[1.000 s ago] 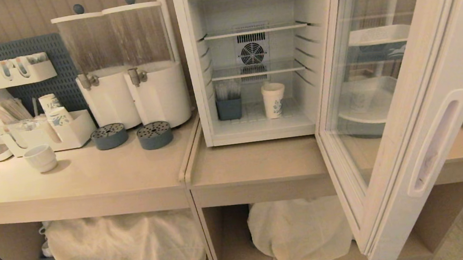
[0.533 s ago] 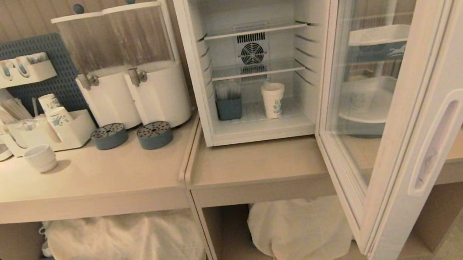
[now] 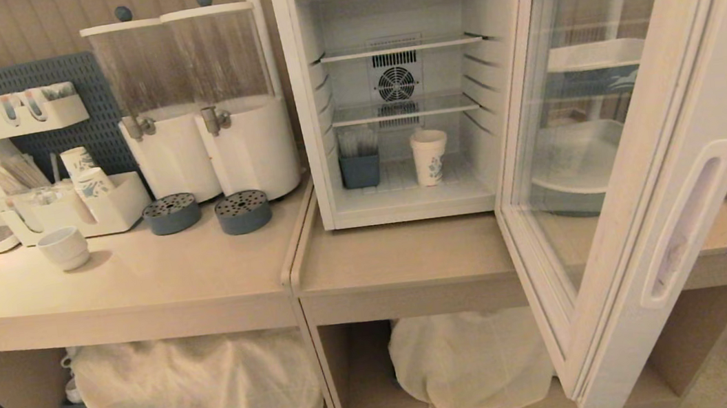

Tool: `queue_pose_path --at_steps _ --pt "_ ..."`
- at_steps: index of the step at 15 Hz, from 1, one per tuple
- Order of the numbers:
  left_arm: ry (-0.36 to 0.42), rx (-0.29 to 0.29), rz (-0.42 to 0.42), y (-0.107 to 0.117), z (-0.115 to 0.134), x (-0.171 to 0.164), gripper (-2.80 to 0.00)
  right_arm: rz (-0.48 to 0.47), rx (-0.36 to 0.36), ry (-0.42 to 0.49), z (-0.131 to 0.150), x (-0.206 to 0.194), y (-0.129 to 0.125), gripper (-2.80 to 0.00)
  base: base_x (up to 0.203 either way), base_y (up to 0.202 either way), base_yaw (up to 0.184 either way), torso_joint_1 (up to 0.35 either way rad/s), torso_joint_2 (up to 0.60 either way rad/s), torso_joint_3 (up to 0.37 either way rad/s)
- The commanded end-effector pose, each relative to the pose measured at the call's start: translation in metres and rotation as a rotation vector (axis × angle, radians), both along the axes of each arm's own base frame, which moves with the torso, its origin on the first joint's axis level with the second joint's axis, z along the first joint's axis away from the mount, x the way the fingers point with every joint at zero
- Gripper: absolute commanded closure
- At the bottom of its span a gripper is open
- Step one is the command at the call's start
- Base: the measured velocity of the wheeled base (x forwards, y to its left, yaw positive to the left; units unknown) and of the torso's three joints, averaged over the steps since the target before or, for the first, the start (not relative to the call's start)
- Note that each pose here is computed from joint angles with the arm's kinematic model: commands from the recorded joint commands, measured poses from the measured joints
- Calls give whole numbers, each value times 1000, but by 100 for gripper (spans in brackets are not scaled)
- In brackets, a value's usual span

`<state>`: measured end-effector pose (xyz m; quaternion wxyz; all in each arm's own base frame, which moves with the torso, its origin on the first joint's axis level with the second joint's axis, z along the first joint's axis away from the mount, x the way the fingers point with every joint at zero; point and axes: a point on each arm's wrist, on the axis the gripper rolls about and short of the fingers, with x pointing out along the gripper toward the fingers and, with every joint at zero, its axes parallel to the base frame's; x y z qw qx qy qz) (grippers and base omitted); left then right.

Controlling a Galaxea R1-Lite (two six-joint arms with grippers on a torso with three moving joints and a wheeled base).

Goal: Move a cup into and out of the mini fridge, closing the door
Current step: Close the freezer door

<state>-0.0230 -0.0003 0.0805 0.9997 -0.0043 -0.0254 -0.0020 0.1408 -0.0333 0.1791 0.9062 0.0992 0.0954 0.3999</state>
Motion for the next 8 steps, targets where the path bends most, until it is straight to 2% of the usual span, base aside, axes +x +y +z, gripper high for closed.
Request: queue_pose_path --at_steps 1,8 --pt "19 0 1 0 -5 2 0 33 -32 46 -9 21 15 0 0 0 0 0 0 0" --pt "19 0 1 0 -5 2 0 33 -79 20 0 41 32 0 0 0 0 0 0 0"
